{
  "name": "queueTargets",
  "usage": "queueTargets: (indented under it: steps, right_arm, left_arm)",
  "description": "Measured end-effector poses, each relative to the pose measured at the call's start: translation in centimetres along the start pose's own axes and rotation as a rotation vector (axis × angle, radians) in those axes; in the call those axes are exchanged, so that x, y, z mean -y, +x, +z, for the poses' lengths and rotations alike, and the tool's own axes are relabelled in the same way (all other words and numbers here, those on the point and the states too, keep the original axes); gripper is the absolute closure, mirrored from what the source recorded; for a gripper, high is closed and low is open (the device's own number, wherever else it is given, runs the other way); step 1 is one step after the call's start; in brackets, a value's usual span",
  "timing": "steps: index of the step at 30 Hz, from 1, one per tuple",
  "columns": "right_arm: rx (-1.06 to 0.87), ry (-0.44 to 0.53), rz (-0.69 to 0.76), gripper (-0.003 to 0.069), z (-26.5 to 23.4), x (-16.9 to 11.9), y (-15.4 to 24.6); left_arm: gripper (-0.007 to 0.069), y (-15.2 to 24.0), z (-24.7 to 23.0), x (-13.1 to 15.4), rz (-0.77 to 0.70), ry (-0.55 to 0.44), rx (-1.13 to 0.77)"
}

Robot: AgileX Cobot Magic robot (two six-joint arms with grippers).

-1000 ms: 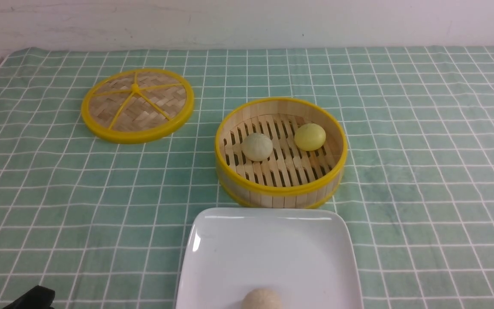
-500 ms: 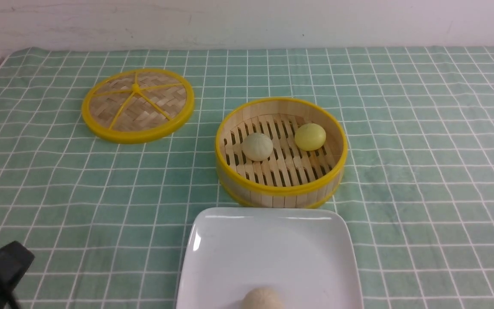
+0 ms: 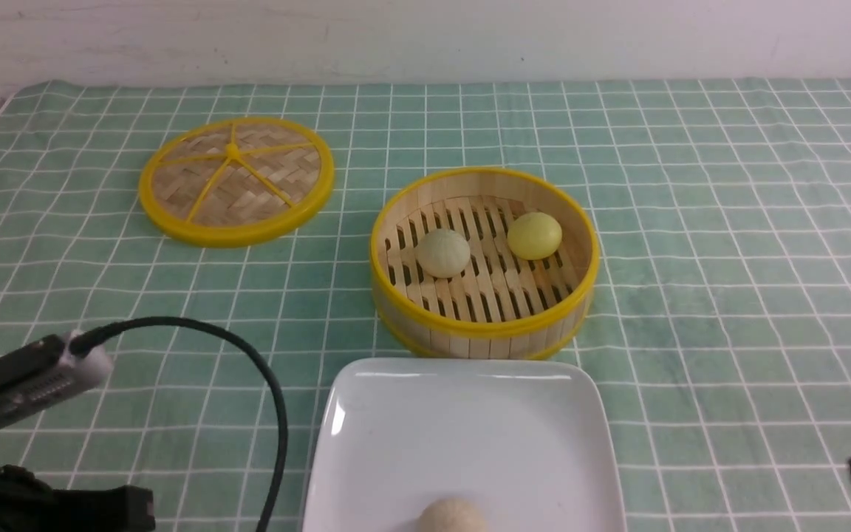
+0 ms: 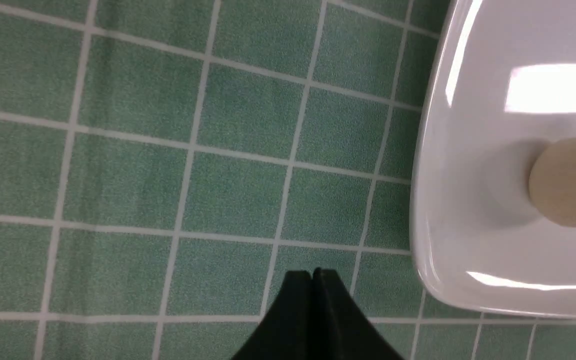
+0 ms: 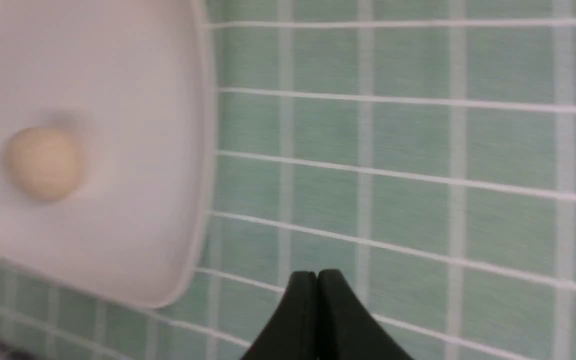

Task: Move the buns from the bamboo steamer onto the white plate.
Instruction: 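Reach toward a bun in the bamboo steamer with the right gripper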

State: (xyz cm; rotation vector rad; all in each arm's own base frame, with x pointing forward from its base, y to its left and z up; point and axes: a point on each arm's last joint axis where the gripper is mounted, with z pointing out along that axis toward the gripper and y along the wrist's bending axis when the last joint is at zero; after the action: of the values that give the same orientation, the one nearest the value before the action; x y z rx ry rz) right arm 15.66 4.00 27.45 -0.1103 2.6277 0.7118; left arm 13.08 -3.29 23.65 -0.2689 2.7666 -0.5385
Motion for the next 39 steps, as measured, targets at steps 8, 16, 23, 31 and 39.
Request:
queueTargets:
  steps: [8,16,23,31,39]
  right_arm:
    - [-0.078,-0.366,-0.234,0.0650,3.4,-4.5,-5.2]
    - [-0.074,-0.186,-0.420,0.0626,9.4,-8.9,-12.2]
    - [0.023,-0.034,-0.492,0.0465,15.8,-9.2,-18.2]
    - [0.112,0.148,-0.541,0.0242,21.2,-6.7,-21.3]
    - [0.168,0.230,-0.560,0.0230,23.3,-5.3,-21.8]
  left_arm:
    - [0.0620,-0.7,0.7,0.4,-0.022,0.052,-0.008]
    - [0.0612,-0.8,0.7,0.5,-0.029,0.062,0.000]
    - [0.0602,-0.8,0.7,0.5,-0.024,0.056,0.000]
    - [0.0592,-0.8,0.7,0.5,-0.024,0.056,0.001]
    - [0.0580,-0.8,0.7,0.5,-0.025,0.056,0.003]
